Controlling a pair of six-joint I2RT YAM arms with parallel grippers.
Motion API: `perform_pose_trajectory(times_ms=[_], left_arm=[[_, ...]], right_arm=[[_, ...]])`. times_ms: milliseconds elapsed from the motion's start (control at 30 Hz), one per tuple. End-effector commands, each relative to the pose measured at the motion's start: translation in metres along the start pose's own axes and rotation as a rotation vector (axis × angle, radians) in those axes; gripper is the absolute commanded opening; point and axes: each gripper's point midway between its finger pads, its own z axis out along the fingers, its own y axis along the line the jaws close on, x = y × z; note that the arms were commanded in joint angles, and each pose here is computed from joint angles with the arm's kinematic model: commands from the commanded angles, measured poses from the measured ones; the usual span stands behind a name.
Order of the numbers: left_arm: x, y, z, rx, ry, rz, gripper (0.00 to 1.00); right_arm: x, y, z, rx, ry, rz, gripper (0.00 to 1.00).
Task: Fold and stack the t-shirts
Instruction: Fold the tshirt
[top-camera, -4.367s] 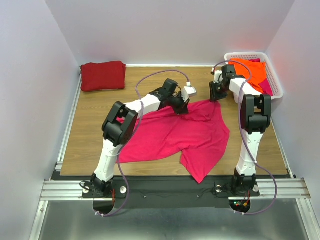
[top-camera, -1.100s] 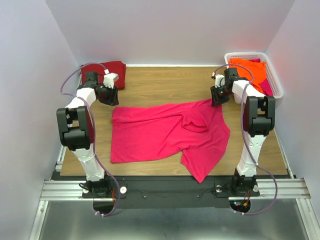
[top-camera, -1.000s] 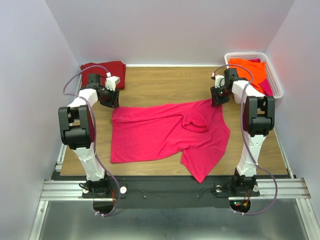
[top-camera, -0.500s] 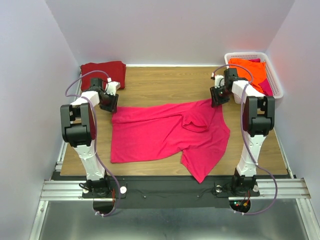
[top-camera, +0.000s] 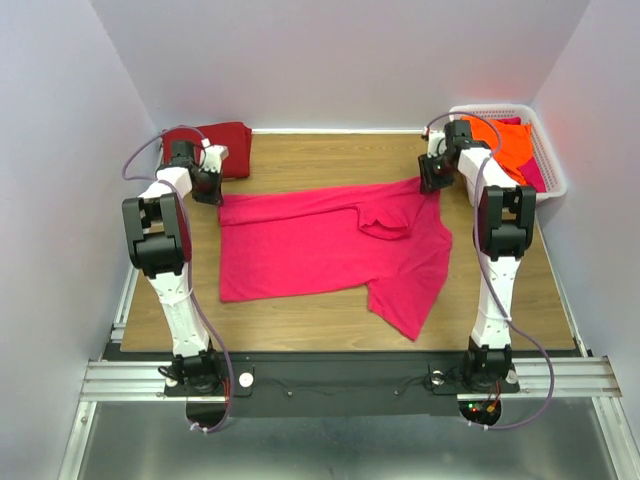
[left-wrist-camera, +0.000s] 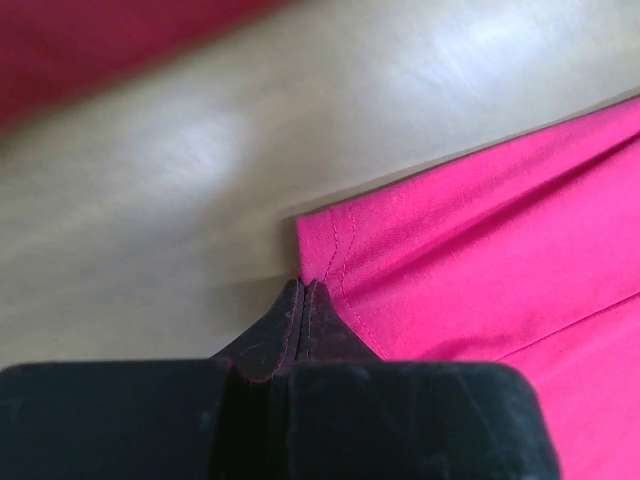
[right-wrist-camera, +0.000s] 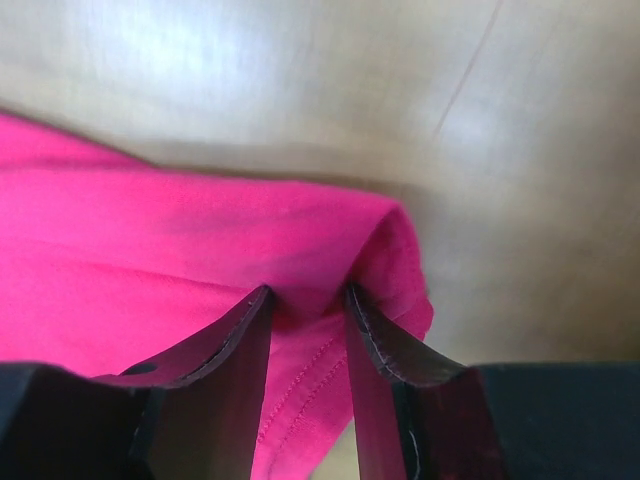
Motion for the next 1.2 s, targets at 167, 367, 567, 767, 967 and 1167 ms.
perform_pose_trajectory(times_ms=[167, 367, 567, 767, 967, 1167], left_arm=[[-0.023, 0.014, 0.002, -0.005, -0.035, -0.038, 0.00], [-0.023, 0.013, 0.006, 0.003, -0.036, -0.061, 0.26], [-0.031, 0.013, -0.008, -0.009, -0.066, -0.048, 0.49], [-0.046, 0.000, -0.041, 0.013, -0.129, 0.008, 0.50], [-0.038, -0.009, -0.066, -0.003, -0.139, 0.047, 0.50], [-0.019, -0.018, -0.073, -0.001, -0.122, 0.055, 0.50]], right_arm=[[-0.050, 0.010, -0.037, -0.035, -0.141, -0.017, 0.42], [-0.049, 0.053, -0.089, -0.142, -0.187, -0.043, 0.42], [0.002, 0.096, -0.079, -0.218, -0.051, -0.085, 0.41], [0.032, 0.119, -0.075, -0.253, 0.020, -0.098, 0.41], [0.064, 0.132, -0.059, -0.257, 0.112, -0.127, 0.40], [0.077, 0.128, -0.050, -0.234, 0.153, -0.142, 0.23]])
